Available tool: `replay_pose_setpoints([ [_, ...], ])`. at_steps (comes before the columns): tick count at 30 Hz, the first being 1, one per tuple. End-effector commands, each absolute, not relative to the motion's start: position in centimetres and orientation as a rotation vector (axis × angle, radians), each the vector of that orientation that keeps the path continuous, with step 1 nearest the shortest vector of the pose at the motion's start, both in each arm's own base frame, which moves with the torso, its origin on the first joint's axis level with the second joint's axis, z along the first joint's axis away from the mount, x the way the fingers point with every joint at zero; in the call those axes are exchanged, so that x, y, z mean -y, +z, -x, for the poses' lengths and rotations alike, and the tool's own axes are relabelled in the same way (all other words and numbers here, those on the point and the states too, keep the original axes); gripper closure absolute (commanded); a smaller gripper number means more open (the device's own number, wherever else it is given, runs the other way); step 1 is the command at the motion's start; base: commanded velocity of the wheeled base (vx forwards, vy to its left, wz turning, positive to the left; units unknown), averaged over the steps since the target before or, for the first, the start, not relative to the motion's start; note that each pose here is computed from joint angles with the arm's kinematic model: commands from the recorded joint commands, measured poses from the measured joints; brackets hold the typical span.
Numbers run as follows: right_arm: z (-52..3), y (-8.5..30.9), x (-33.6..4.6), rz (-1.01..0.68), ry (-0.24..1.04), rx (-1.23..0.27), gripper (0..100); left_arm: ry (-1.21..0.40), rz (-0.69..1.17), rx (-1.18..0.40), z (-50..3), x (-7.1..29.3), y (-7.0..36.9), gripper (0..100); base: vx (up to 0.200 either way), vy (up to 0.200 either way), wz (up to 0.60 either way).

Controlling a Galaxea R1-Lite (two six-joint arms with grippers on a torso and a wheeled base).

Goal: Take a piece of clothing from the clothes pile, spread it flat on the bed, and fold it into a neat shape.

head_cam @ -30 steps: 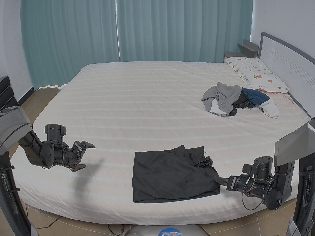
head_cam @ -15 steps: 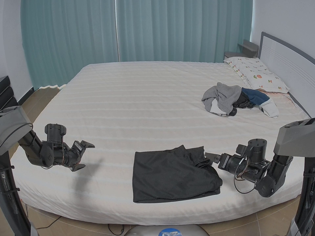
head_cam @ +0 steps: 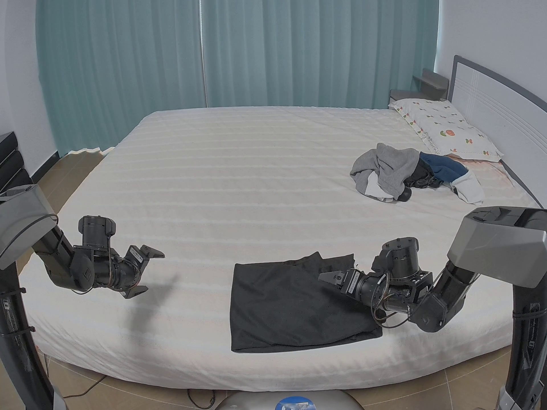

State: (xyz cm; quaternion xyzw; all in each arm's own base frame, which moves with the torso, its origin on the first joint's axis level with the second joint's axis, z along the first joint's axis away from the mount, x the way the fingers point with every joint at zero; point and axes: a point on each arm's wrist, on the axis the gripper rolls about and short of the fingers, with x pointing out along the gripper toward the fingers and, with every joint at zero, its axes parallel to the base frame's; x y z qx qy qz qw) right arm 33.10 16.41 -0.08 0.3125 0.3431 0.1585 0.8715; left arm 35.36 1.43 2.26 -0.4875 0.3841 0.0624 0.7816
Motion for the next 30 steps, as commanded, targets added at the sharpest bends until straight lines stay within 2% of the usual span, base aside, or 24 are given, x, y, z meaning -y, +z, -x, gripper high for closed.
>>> replay_pose_setpoints([
  [1,-34.0,-0.8,-16.9,-0.649,0.321,-0.739,0,0.147,1.046,-0.829,-35.4,-1.3,2.1,0,0.000,0.000,0.00],
  [10,-36.1,-1.4,-17.6,-0.648,0.299,-0.745,0,0.170,1.030,-0.810,-35.8,-0.8,1.7,0,0.000,0.000,0.00],
  [16,-38.9,-0.5,-16.8,-0.671,0.244,-0.649,0,0.170,1.028,-0.810,-35.8,-0.8,1.7,0,0.000,0.000,0.00],
  [19,-39.9,0.2,-15.5,-0.678,0.198,-0.601,0,0.170,1.028,-0.810,-35.8,-0.8,1.7,0,0.000,0.000,0.00],
  [30,-40.2,0.4,-12.2,-0.679,0.131,-0.578,0,0.170,1.028,-0.810,-35.8,-0.8,1.7,0,0.000,0.000,0.00],
])
